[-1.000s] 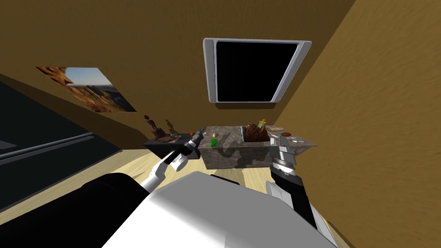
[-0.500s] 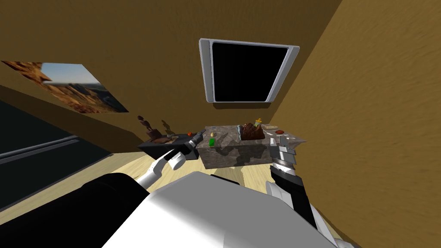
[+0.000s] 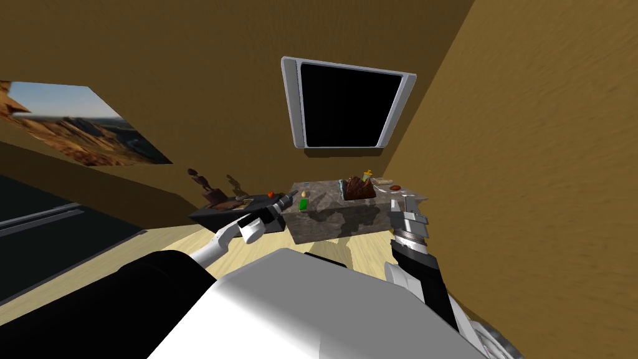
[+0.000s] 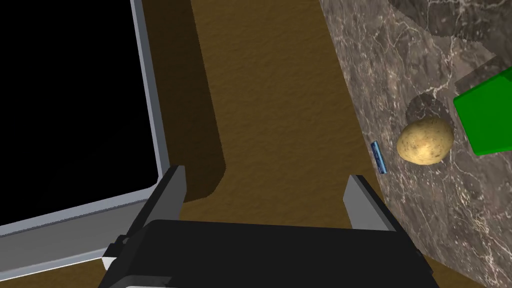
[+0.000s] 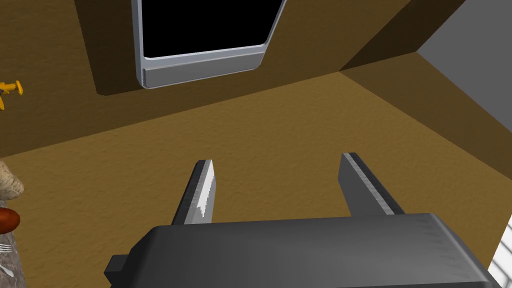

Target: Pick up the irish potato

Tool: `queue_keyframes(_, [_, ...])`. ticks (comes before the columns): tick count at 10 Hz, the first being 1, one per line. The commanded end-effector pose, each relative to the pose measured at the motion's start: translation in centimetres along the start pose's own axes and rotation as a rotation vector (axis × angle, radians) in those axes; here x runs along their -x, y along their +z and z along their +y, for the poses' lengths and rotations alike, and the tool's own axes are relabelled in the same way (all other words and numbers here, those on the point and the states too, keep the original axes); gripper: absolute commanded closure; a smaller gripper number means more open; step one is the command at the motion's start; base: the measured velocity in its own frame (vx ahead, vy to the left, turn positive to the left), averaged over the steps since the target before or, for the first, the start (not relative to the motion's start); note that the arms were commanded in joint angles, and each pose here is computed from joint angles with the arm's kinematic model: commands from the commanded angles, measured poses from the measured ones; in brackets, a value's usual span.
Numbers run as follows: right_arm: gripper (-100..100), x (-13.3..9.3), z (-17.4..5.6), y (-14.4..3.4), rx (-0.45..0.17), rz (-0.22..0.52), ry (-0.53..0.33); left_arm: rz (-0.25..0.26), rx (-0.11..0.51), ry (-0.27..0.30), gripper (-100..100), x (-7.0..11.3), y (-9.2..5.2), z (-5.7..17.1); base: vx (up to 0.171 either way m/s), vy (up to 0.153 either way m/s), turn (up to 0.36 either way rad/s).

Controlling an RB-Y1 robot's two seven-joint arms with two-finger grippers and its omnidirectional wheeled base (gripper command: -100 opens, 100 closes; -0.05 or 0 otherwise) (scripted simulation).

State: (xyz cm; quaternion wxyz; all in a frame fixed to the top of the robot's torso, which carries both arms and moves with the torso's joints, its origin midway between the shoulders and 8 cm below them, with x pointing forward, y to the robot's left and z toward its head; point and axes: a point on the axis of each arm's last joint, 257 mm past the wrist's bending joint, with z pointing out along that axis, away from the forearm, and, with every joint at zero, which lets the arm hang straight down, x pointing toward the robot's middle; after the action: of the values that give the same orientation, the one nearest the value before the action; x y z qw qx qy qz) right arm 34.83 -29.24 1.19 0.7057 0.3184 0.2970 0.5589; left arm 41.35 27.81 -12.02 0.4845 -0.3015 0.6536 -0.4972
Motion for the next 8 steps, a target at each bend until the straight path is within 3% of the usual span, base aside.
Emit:
queue_keyframes(1, [0, 0.0, 0.0, 0.0, 0.0, 0.0, 0.0, 0.027, 0.074, 0.006, -100, 0.0, -0.3, 2.3, -0.05, -0.042, -0.185])
queue_keyframes(2, [0, 0.0, 0.0, 0.0, 0.0, 0.0, 0.0, 0.033, 0.078, 0.017, -100, 0.0, -0.3, 2.3, -0.036, -0.032, -0.081])
queue_keyframes(3, [0, 0.0, 0.0, 0.0, 0.0, 0.0, 0.0, 0.048, 0.142, 0.012, -100, 0.1, -0.8, 4.4, -0.035, -0.051, -0.148])
queue_keyframes(4, [0, 0.0, 0.0, 0.0, 0.0, 0.0, 0.0, 0.058, 0.149, 0.029, -100, 0.2, -0.8, 4.4, -0.036, -0.039, -0.081])
queue_keyframes(5, [0, 0.0, 0.0, 0.0, 0.0, 0.0, 0.0, 0.074, 0.218, 0.03, -100, 0.3, -1.5, 6.6, -0.061, -0.047, -0.2])
queue_keyframes(6, [0, 0.0, 0.0, 0.0, 0.0, 0.0, 0.0, 0.081, 0.223, 0.043, -100, 0.4, -1.5, 6.6, -0.045, -0.035, -0.104])
queue_keyframes(7, [0, 0.0, 0.0, 0.0, 0.0, 0.0, 0.0, 0.096, 0.295, 0.046, -100, 0.6, -2.4, 8.9, -0.036, -0.042, -0.177])
queue_keyframes(8, [0, 0.0, 0.0, 0.0, 0.0, 0.0, 0.0, 0.102, 0.3, 0.059, -100, 0.8, -2.4, 8.9, -0.035, -0.032, -0.11])
